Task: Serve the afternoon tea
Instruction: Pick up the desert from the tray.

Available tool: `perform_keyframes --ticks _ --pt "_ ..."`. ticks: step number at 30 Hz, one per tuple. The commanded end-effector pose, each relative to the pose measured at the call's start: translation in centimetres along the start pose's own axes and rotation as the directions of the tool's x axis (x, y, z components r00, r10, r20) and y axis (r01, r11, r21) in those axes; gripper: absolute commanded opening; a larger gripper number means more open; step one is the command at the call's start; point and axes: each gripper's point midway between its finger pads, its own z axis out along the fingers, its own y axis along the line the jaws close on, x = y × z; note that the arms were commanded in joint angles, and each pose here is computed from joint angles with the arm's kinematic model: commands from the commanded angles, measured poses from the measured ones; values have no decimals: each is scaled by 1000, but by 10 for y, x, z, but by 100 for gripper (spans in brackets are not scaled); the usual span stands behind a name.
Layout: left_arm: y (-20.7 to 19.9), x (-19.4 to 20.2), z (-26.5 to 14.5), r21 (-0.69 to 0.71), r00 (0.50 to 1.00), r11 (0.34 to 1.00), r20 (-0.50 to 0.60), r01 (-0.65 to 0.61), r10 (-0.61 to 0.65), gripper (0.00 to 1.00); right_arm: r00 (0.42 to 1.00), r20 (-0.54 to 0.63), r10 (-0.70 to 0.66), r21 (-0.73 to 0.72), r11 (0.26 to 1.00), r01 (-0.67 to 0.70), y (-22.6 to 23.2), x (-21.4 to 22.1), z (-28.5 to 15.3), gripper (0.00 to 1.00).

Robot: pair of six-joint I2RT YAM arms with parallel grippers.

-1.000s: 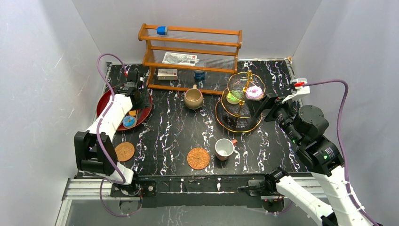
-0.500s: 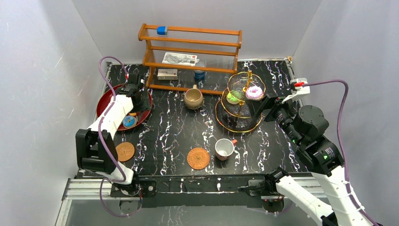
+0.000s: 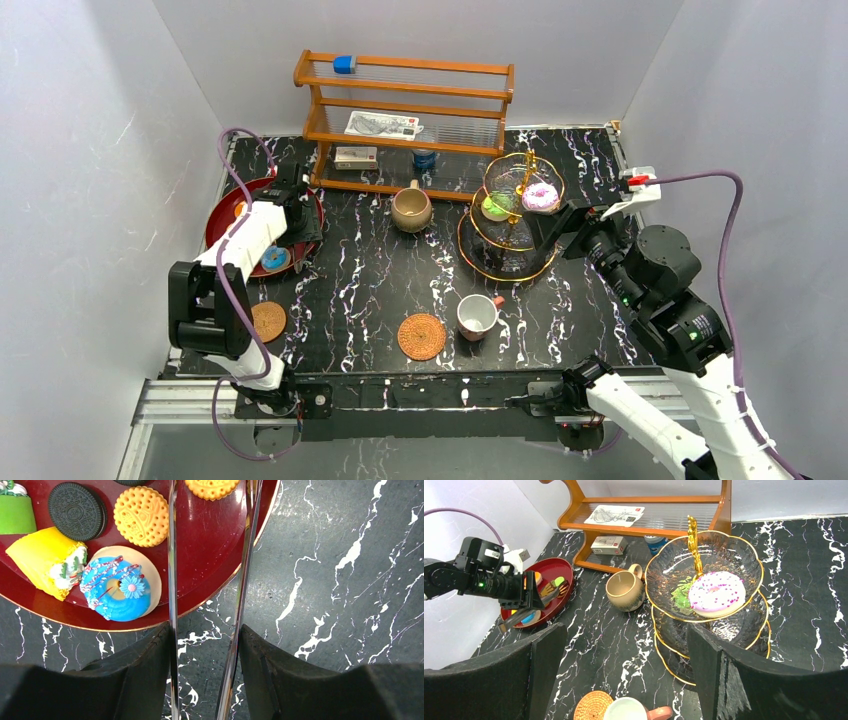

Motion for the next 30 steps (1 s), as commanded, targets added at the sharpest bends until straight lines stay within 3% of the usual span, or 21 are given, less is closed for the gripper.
perform_keyframes --ticks 1,20,30 --pt "-1 -2 0 21 1000 1000 5 16 -16 47 998 60 -1 -10 1000 2 3 -14 -3 99" --pt "1 -13 -16 21 1000 1000 17 14 -14 40 998 58 -2 -22 1000 3 6 -16 1 99" --pt "0 -36 -46 56 996 998 86 18 -23 37 998 60 4 -27 1000 -3 7 -16 0 99"
